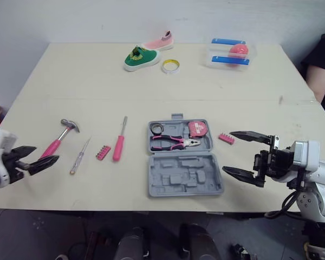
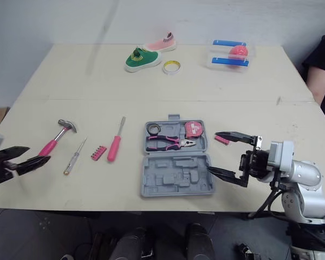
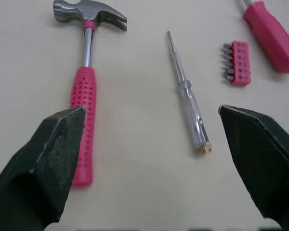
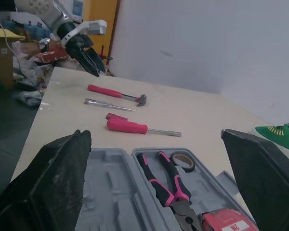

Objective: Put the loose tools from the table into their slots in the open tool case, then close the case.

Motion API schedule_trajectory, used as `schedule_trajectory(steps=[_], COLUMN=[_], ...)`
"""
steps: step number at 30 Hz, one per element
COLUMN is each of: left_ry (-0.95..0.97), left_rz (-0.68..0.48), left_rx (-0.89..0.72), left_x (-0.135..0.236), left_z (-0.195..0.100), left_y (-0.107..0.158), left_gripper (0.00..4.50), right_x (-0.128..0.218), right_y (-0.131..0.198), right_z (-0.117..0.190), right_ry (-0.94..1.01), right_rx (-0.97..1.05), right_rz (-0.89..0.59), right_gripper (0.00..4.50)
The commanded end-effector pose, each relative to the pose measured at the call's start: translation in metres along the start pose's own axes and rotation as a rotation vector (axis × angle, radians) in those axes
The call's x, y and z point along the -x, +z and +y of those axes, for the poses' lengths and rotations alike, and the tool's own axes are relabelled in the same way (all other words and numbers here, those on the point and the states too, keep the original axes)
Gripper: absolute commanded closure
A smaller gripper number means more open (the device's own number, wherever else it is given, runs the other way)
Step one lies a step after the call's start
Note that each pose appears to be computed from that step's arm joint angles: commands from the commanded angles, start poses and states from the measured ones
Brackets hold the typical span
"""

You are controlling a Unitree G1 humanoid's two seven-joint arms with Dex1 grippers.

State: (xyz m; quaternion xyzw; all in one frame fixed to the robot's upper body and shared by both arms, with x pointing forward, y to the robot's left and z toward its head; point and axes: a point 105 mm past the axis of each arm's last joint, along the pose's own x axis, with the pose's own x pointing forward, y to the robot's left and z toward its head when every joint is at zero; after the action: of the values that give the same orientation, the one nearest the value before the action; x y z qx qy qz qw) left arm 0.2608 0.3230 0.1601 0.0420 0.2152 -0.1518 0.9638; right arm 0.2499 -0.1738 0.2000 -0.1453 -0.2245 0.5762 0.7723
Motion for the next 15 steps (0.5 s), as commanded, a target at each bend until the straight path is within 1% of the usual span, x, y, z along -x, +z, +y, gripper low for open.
schedule_trajectory(steps=[1,5,7,9,13,15], left_ry=[0.019,0.077,0.098,0.11,0.096,0.073], left_rz=[0.002,0.025,0.058,0.084,0.091,0.168], left_rx=[0.003,0.031,0.028,0.006,0.022,0.015], left_x=[-0.015,-0.034,-0.041,-0.045,-0.048,-0.049], left_z=[-0.016,-0.023,-0.024,-0.022,-0.023,-0.025], left_y=[0.002,-0.01,-0.017,-0.021,-0.024,-0.04], left_gripper=[0.02,0.02,0.02,0.02,0.02,0.54], right_x=[-0.008,-0.018,-0.024,-0.027,-0.031,-0.033], right_y=[0.008,0.013,0.018,0.022,0.027,0.027], right_z=[-0.001,-0.002,-0.003,-0.004,-0.006,-0.008], right_ry=[0.008,0.016,0.019,0.018,0.011,0.007], right_rx=[0.023,0.027,0.033,0.035,0.041,0.047], right_rz=[-0.016,-0.015,-0.017,-0.016,-0.012,-0.009], right_gripper=[0.0,0.0,0.0,0.0,0.0,0.0])
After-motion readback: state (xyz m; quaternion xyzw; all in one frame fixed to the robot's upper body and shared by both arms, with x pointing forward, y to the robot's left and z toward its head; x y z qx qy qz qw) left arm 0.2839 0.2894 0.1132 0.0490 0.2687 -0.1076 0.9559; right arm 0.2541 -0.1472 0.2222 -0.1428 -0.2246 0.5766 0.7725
